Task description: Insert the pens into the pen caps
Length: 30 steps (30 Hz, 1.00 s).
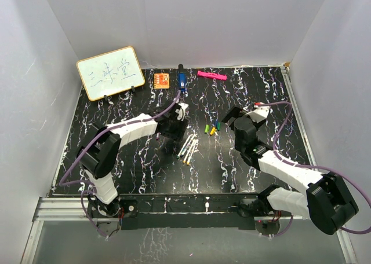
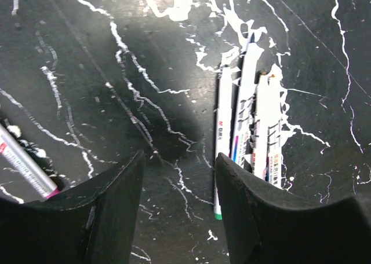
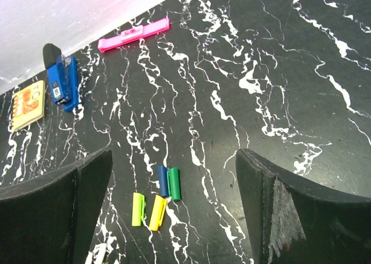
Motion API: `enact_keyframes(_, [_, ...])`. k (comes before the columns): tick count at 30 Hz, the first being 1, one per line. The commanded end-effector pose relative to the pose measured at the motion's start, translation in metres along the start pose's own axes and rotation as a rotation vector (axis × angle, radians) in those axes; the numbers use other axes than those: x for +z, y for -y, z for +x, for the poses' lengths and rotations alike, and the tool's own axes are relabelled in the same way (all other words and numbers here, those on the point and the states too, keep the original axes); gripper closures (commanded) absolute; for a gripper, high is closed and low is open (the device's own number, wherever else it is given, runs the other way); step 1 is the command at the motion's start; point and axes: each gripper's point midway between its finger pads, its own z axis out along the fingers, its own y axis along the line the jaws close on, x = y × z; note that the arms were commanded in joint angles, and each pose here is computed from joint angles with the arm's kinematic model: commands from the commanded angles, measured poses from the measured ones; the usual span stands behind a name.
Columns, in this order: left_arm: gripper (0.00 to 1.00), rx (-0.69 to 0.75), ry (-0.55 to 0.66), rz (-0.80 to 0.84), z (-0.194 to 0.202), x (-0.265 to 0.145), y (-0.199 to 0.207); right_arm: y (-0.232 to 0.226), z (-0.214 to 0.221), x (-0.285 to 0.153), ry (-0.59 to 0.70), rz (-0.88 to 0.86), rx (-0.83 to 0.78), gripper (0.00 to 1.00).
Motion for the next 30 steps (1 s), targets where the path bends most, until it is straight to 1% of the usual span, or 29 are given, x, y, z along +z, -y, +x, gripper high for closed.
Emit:
enact_keyframes(1, [0.49, 0.061, -0.018, -0.027, -0.003, -0.002, 0.01, 0.006, -0.007, -0.002, 0.029, 0.025, 0.042, 0.15])
enact_keyframes(8, [0.49, 0.078, -0.029, -0.02, 0.0, 0.003, 0.018, 0.005, -0.002, -0.002, 0.014, 0.015, 0.044, 0.17])
enact_keyframes(16, [0.49, 0.09, -0.067, -0.061, 0.011, 0.011, 0.014, 0.003, -0.001, -0.001, 0.008, 0.011, 0.055, 0.17])
enact_keyframes(25, [0.49, 0.101, -0.067, -0.049, 0.013, 0.016, 0.021, 0.003, 0.002, -0.001, -0.001, 0.007, 0.055, 0.18])
enact_keyframes(30, [0.5, 0.106, -0.084, -0.071, 0.017, 0.016, 0.018, 0.003, 0.003, 0.0, -0.003, 0.007, 0.056, 0.19])
